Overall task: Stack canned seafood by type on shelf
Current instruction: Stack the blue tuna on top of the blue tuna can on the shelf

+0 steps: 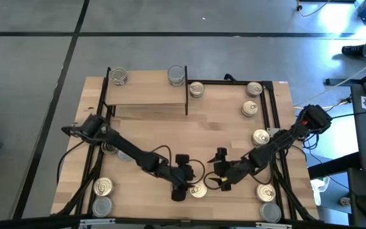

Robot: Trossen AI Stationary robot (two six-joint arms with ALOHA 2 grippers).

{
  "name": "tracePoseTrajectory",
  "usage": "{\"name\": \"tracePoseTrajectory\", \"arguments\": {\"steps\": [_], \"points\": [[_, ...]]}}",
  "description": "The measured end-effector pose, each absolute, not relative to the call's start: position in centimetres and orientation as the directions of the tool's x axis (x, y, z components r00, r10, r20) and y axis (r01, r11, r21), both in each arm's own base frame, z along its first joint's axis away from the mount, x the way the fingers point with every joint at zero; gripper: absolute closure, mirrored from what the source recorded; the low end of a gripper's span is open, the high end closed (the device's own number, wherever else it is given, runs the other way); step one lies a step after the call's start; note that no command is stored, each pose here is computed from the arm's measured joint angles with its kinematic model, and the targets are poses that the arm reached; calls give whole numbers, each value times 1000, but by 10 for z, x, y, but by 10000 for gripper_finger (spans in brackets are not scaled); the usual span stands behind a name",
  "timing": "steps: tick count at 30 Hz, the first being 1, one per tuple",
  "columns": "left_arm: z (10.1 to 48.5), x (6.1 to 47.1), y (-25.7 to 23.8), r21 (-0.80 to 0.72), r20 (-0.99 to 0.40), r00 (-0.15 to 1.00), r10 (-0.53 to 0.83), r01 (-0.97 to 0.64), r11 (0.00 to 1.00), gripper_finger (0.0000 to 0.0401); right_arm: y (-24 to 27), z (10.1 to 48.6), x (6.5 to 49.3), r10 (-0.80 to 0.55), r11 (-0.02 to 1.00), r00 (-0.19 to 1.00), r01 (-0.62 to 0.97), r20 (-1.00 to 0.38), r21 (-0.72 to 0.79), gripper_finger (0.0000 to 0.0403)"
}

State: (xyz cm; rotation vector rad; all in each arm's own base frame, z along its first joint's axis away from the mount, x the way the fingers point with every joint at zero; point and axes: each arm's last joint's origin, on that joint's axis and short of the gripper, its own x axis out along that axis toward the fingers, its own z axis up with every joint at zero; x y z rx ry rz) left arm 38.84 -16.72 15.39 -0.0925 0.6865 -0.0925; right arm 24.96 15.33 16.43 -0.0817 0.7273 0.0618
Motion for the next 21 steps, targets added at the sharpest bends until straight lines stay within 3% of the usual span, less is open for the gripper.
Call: {"name": "tracePoseTrajectory", "arguments": {"steps": [10, 21], "points": [[136, 401, -143, -43, -677, 735, -39, 14, 999, 207, 152, 164, 250, -15, 994, 756, -61, -654, -93, 63], [136, 413, -72, 66, -715, 683, 147, -144, 987, 207, 146, 168, 249, -184, 960, 781, 13, -596, -278, 63]]}}
